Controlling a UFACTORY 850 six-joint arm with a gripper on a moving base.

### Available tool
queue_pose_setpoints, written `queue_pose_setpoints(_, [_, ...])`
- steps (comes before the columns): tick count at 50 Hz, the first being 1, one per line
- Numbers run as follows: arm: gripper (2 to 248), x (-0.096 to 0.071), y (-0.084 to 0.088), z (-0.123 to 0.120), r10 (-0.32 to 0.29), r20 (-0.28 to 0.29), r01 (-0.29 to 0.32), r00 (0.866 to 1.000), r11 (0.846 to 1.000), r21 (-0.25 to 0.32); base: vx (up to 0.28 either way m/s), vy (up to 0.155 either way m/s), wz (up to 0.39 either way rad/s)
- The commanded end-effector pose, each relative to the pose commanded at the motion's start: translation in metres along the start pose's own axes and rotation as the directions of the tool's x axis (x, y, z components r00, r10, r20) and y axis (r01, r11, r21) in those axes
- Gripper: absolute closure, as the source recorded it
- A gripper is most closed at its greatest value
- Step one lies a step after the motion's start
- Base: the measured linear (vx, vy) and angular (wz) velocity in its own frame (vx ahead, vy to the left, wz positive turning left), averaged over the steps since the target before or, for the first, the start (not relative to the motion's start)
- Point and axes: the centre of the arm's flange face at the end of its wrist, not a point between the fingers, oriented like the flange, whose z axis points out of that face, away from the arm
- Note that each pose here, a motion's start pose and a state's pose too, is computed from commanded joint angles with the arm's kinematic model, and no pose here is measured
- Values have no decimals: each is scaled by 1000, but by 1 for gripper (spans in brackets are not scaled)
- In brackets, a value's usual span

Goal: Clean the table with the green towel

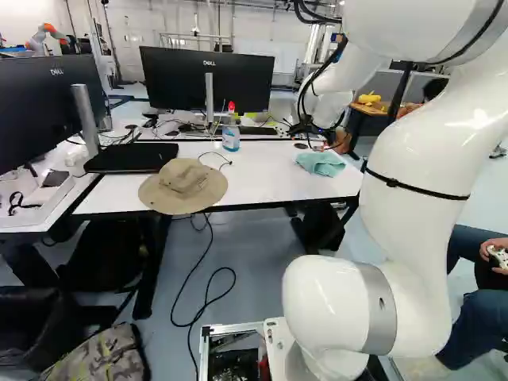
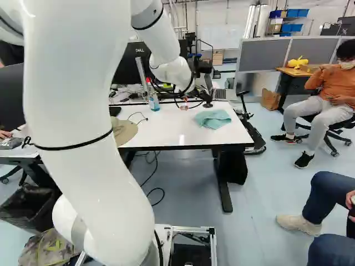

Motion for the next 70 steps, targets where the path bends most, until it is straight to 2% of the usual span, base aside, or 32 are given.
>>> queue_pose_setpoints(16, [3, -54, -21, -22, -52, -80, 55, 995, 998, 36, 0, 0, 0])
queue_pose_setpoints(33, [3, -117, -38, -49, -101, -169, 116, 980, 990, 79, 0, 0, 0])
queue_pose_setpoints(52, [3, -177, -46, -76, -135, -251, 169, 959, 978, 121, 0, 0, 0])
queue_pose_setpoints(70, [3, -224, -48, -97, -152, -312, 208, 938, 966, 154, 0, 0, 0])
